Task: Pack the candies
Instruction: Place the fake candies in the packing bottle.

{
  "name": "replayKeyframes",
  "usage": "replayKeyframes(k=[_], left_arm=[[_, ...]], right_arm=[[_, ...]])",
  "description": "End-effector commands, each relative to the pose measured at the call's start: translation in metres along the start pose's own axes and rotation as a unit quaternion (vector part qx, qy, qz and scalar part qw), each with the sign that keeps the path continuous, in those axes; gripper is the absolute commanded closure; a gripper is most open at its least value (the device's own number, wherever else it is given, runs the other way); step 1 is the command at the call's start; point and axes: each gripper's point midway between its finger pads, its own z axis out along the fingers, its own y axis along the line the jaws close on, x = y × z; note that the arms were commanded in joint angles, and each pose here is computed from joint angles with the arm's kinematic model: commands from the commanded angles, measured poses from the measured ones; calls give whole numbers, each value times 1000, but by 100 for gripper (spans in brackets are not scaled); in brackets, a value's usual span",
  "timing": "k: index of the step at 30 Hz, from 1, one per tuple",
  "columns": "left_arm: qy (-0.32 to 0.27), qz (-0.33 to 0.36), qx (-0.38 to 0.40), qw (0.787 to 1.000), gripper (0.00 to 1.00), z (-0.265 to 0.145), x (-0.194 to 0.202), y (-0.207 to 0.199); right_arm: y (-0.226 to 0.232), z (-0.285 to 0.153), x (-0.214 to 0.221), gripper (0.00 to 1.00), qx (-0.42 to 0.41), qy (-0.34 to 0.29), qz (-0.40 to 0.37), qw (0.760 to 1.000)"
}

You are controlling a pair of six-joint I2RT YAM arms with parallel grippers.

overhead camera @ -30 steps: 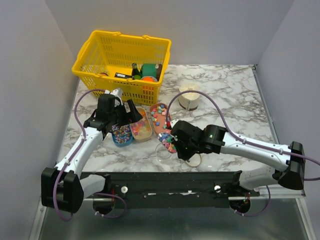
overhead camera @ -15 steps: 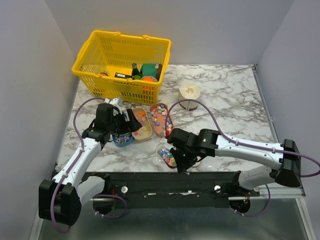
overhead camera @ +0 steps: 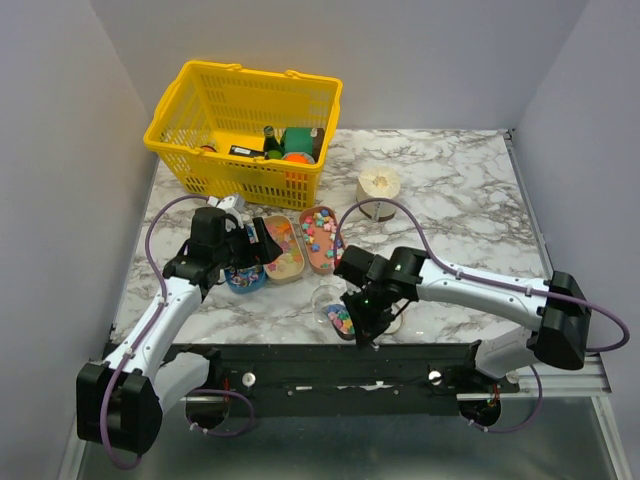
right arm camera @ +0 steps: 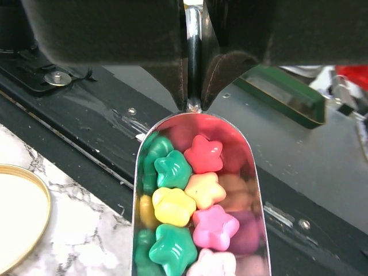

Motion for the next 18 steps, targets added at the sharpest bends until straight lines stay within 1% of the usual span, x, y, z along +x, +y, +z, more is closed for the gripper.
replayKeyframes(k=[1, 7, 14, 18], left_arm=[[-20, 15, -4, 1000, 1, -3, -8, 0], [-23, 16, -10, 1000, 1, -4, -10, 1], [-30, 18, -14, 999, 1, -5, -13, 2], [-33, 20, -14, 999, 1, -5, -16, 1]], right_arm=[[9, -13, -3, 99, -34, 22, 10, 999], [12, -15, -5, 99, -65, 47, 33, 996], [29, -26, -9, 99, -113, 75, 87, 987], [32, -26, -9, 99, -126, 90, 120, 981]])
